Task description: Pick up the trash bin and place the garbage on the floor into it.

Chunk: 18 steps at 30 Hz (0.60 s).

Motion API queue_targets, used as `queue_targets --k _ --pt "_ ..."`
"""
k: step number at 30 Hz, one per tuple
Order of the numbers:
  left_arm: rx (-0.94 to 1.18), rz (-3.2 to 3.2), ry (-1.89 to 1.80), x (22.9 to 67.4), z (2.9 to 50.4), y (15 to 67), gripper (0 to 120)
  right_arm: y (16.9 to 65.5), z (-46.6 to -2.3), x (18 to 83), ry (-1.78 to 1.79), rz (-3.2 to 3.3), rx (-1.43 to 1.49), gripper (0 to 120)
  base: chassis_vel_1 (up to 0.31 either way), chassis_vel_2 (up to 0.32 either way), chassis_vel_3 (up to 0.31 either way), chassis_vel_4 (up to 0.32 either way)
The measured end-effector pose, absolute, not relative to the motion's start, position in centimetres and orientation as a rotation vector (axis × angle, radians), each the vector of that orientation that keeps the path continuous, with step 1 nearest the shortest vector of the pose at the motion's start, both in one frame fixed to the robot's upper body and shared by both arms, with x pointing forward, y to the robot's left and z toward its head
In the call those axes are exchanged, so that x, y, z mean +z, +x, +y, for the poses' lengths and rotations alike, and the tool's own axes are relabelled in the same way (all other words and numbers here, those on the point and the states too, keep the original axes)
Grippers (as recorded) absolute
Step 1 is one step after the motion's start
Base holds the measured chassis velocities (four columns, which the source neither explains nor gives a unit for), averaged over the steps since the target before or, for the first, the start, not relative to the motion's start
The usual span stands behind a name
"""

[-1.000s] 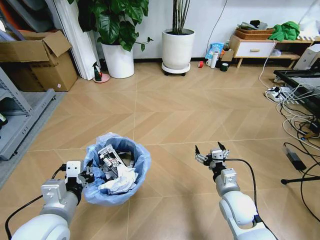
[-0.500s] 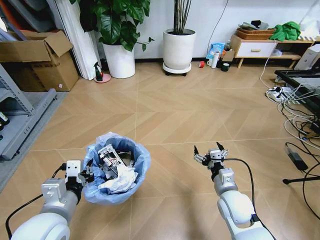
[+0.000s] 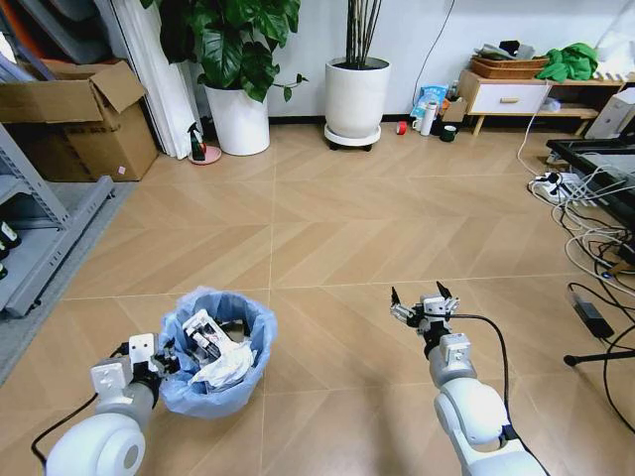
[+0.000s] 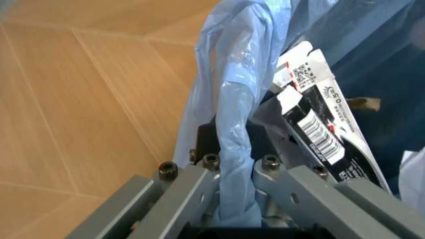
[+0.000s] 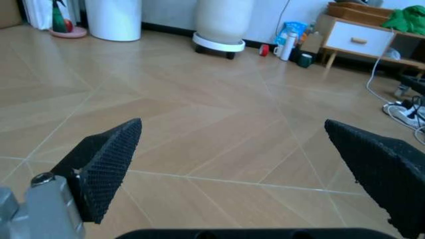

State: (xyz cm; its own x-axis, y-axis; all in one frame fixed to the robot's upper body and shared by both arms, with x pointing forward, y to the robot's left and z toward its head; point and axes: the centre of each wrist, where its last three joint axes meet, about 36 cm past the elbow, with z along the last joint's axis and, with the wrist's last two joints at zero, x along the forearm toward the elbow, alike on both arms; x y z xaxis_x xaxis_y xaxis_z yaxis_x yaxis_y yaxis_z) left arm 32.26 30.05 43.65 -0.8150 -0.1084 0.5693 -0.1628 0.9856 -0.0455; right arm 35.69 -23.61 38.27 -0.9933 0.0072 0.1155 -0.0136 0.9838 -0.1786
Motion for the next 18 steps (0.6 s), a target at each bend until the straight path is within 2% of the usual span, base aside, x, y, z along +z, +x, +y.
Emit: queue_targets --k 7,18 --pt "0.164 -2.485 0.182 41.2 29.8 35.4 0 35.7 -24.3 37.7 -0.017 -3.012 0.282 100 0.000 0.000 0.000 0.000" --pt "0.166 -2.514 0.191 40.8 31.3 38.0 0 35.7 -24.6 37.8 -0.018 -3.015 0.287 100 0.000 0.000 0.000 0.000"
